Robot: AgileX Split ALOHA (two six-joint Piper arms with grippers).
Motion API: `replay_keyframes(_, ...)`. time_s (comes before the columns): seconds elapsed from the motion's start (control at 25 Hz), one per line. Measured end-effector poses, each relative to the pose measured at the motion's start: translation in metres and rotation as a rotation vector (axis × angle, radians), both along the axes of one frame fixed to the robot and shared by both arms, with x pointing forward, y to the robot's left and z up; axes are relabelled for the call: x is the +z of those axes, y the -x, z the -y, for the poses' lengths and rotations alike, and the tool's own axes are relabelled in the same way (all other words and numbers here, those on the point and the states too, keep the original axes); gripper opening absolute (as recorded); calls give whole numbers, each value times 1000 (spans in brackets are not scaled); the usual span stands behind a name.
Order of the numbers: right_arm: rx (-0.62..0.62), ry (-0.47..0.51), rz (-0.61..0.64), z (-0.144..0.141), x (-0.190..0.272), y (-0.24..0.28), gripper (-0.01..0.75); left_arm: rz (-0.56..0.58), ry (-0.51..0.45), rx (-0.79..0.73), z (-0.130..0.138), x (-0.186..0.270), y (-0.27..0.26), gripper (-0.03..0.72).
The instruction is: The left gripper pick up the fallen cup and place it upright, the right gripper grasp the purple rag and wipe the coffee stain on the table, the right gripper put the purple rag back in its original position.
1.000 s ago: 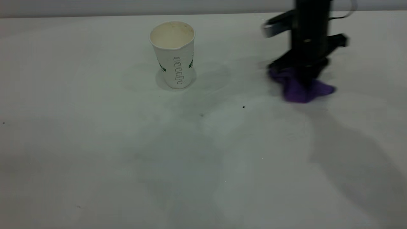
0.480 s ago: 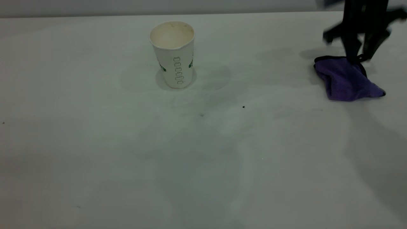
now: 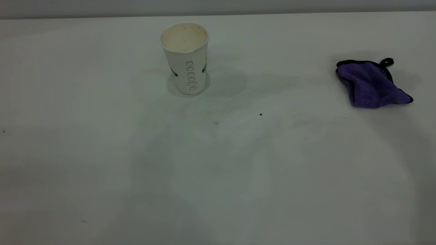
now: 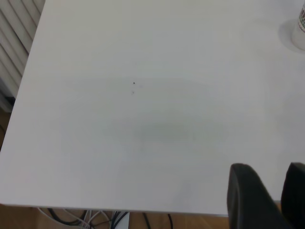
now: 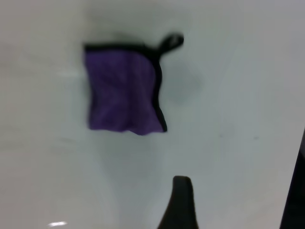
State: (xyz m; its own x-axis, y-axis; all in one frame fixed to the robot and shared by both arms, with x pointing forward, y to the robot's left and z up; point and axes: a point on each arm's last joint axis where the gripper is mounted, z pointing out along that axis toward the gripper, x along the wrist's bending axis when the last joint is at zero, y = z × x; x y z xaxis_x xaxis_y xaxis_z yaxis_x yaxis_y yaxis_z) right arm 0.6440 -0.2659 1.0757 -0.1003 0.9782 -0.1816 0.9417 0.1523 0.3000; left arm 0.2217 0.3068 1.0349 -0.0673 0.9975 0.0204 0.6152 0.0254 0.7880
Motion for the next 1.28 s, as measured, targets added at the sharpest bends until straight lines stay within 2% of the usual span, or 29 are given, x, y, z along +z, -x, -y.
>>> replay_keyframes(0.2,51,-115,148,-1,77,75,714,0,0,0,0,0,0,239)
replay_keyframes(0.44,64,-164,223,9,98,189,699,0,0,0,0,0,0,239)
replay_keyframes(0.6,68,-169,273,18,84,260,690,0,0,0,0,0,0,239)
replay_keyframes(0.84,73,-180,359,29,25,354,681,0,0,0,0,0,0,239)
replay_keyframes(0.96,78,-199,380,30,-4,374,678,0,0,0,0,0,0,239)
replay_keyframes(1.28,107,-234,346,25,-43,369,665,0,0,0,0,0,0,239)
